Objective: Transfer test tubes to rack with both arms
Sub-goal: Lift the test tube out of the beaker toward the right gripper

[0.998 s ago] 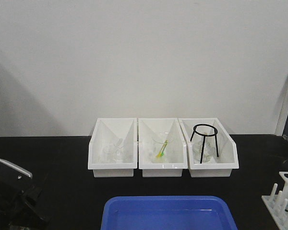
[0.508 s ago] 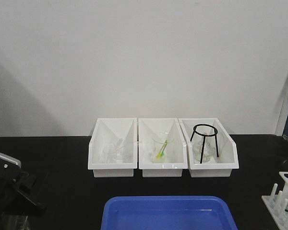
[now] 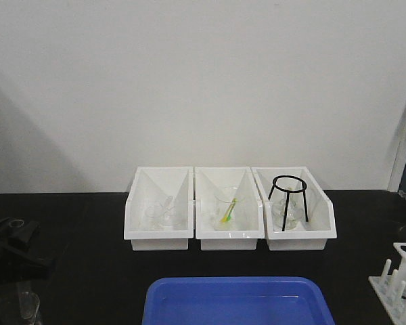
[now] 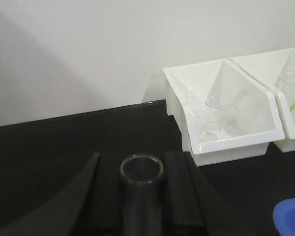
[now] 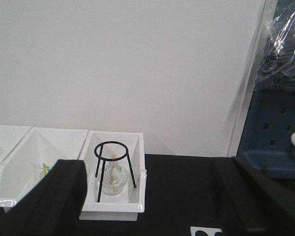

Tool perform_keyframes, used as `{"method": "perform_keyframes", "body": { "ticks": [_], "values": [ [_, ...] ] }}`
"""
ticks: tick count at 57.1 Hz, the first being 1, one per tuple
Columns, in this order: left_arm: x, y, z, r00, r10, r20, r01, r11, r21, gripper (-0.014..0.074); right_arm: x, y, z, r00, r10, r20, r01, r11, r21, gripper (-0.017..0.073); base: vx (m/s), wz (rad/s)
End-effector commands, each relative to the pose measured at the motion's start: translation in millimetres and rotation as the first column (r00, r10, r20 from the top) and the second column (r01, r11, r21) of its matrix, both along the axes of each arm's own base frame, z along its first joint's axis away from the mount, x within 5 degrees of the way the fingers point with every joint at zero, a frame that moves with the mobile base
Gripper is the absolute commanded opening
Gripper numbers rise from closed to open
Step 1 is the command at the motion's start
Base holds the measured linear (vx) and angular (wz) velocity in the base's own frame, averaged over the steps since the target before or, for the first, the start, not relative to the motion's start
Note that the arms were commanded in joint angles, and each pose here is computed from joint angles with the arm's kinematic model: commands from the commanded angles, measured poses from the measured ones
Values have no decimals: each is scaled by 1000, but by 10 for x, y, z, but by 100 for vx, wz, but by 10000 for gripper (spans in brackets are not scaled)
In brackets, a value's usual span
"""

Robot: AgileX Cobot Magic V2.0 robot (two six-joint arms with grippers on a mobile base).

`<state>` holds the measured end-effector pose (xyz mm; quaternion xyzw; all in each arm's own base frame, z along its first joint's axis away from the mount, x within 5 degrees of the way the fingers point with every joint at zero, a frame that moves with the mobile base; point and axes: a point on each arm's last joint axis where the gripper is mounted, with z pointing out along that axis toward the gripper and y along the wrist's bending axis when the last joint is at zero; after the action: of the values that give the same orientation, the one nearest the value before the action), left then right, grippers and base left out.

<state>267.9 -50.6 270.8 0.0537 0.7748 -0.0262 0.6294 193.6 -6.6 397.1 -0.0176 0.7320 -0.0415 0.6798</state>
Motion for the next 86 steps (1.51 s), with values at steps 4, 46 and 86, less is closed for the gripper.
{"method": "perform_keyframes", "body": {
  "ticks": [4, 46, 86],
  "values": [
    [-37, 11, 303, 988, 16, 150, -11, 999, -36, -20, 47, -5, 139, 997, 0, 79, 1, 1000, -9, 565, 0, 0],
    [-147, -369, 1170, 957, -166, 237, 189, 979, -74, -20, 248, 407, -58, 981, 190, -31, -191, 981, -18, 565, 0, 0],
    [-317, -1205, 1147, 879, -405, 252, 451, 877, -164, -20, 380, 1969, -586, 746, 666, -25, -666, 746, -3, 565, 0, 0]
  ]
}}
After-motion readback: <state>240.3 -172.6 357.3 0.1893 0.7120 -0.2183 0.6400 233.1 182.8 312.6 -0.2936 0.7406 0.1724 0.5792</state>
